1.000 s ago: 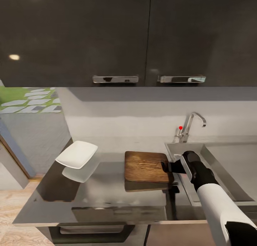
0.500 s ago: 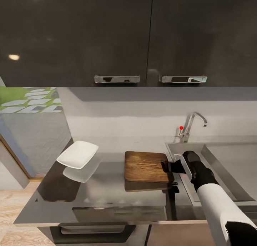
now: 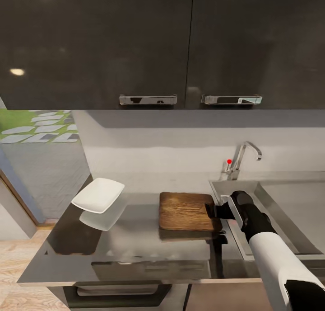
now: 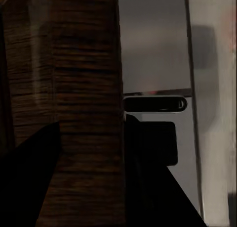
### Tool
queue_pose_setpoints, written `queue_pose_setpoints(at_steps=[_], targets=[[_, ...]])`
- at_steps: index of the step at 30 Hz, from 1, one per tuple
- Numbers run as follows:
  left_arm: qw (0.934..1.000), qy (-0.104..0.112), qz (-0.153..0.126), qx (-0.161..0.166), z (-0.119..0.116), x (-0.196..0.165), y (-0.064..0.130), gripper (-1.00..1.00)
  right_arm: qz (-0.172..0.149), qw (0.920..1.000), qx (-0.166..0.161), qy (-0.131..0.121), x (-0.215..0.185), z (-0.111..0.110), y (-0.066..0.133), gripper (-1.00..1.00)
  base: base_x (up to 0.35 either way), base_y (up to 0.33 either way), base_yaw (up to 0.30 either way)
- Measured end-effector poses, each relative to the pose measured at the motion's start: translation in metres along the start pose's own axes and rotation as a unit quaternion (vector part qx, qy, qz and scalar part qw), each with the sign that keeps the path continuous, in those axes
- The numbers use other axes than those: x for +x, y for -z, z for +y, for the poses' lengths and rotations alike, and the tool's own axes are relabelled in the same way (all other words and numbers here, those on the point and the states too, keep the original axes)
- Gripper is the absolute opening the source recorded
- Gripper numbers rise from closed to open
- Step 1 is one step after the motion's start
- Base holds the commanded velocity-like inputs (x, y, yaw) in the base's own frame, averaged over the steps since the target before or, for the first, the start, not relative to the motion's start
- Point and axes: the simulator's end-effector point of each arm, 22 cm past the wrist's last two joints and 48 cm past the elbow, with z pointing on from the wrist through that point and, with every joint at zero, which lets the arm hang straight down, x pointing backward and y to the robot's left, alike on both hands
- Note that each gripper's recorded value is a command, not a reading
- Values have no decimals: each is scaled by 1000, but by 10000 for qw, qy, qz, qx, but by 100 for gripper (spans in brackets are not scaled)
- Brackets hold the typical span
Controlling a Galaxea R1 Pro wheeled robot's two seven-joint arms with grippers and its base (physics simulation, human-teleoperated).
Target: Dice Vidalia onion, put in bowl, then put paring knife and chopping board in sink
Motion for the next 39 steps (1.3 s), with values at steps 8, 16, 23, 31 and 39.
queue_pose_setpoints(at_steps=[8, 16, 23, 31, 39], targets=[[10000, 1, 16, -1, 0, 1, 0, 100, 17, 9997, 253, -17, 1, -10, -2, -100, 0, 0, 0], [10000, 2, 35, 0, 0, 3, 0, 100, 37, 9996, 272, -14, 2, -10, -4, -100, 0, 0, 0], [10000, 3, 71, 0, 0, 5, 0, 100, 72, 9996, 270, -18, 5, -10, -7, -100, 0, 0, 0], [9999, 5, 114, -3, 0, 9, 0, 100, 117, 9996, 267, -19, 8, -10, -12, -100, 0, 0, 0], [9999, 5, 120, -1, 0, 9, 0, 100, 122, 9996, 270, -17, 8, -10, -12, -100, 0, 58, 0]])
